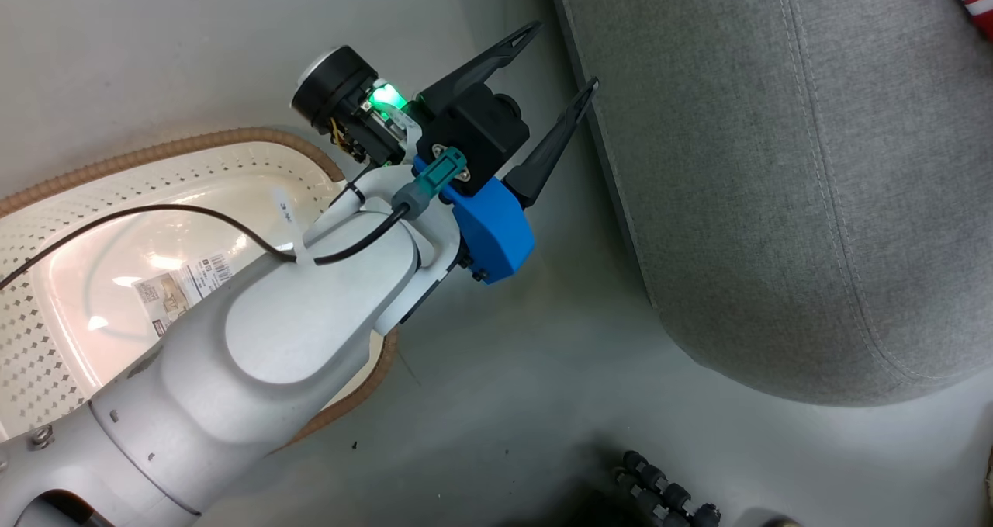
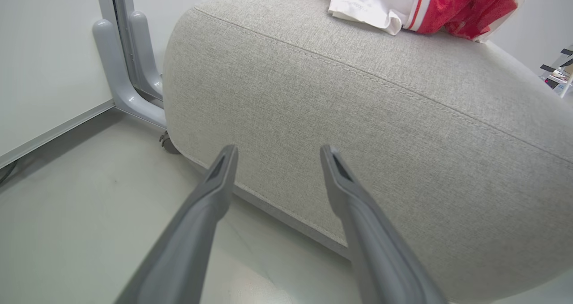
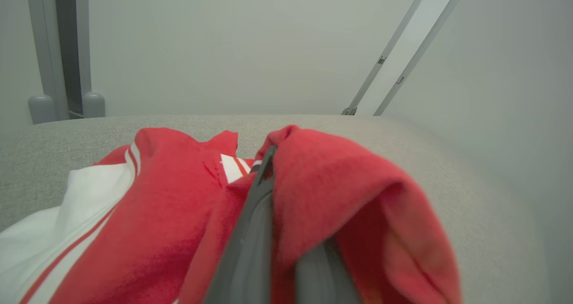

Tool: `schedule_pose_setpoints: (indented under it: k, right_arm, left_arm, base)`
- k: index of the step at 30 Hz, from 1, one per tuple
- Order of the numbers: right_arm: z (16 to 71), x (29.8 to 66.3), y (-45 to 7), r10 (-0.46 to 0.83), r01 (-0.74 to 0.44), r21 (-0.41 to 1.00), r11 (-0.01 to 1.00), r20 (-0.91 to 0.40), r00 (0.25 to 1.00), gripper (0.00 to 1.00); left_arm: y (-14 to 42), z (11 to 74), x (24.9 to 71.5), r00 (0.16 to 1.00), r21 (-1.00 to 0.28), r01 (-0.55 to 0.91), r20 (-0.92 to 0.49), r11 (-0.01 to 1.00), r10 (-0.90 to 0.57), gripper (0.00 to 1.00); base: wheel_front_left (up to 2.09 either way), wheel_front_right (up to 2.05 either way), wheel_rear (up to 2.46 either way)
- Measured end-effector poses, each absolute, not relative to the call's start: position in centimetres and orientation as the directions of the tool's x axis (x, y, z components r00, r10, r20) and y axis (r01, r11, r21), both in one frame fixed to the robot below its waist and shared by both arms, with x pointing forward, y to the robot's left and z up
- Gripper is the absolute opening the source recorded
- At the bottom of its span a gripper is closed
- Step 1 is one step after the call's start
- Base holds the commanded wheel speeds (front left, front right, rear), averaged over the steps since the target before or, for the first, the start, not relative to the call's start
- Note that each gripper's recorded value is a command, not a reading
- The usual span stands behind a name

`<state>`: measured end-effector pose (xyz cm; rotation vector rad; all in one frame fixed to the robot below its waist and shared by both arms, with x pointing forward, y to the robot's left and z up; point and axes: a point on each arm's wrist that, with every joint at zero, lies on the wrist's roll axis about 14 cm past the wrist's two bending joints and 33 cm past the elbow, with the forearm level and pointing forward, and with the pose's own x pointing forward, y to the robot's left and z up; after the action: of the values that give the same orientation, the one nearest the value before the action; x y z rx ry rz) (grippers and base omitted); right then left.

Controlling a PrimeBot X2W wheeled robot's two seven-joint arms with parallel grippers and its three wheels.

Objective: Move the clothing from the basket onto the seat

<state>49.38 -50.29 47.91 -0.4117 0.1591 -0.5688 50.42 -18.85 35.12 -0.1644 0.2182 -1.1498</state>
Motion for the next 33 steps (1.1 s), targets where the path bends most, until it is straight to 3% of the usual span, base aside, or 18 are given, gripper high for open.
schedule_pose_setpoints:
  k: [1, 2, 3, 4, 22, 33]
  right_arm:
    - [47.7, 49.3, -50.2, -0.553, 0.491, -0.416, 0.766, -0.037, 0.832, 0.00]
    - [47.7, 49.2, -50.1, -0.555, 0.494, -0.409, 0.768, -0.037, 0.831, 0.42]
    - [47.7, 49.1, -50.0, -0.554, 0.495, -0.405, 0.768, -0.035, 0.832, 0.55]
    - [47.9, 49.0, -49.9, -0.555, 0.500, -0.398, 0.769, -0.027, 0.832, 1.00]
    - [50.7, 42.1, -47.1, -0.525, 0.494, -0.354, 0.794, 0.010, 0.851, 1.00]
    - [56.0, 41.5, -41.6, -0.365, 0.392, -0.312, 0.866, 0.143, 0.920, 1.00]
  left_arm:
    - [-18.8, 35.2, 50.5, 0.393, -0.238, 0.884, -0.086, 0.402, -0.915, 1.00]
    - [-18.8, 35.4, 50.5, 0.394, -0.236, 0.884, -0.085, 0.403, -0.915, 1.00]
    - [-18.8, 35.6, 50.5, 0.395, -0.233, 0.885, -0.083, 0.403, -0.915, 1.00]
    - [-18.8, 35.8, 50.5, 0.397, -0.229, 0.885, -0.081, 0.405, -0.914, 1.00]
    - [-18.1, 42.8, 49.1, 0.448, -0.189, 0.878, 0.002, 0.440, -0.894, 1.00]
    - [-14.3, 47.7, 49.7, 0.613, -0.191, 0.781, 0.045, 0.595, -0.789, 1.00]
  base:
    - [0.00, 0.00, 0.00]
    - [0.00, 0.00, 0.00]
    - [0.00, 0.00, 0.00]
    - [0.00, 0.00, 0.00]
    - [0.00, 0.00, 0.00]
    - [0.00, 0.00, 0.00]
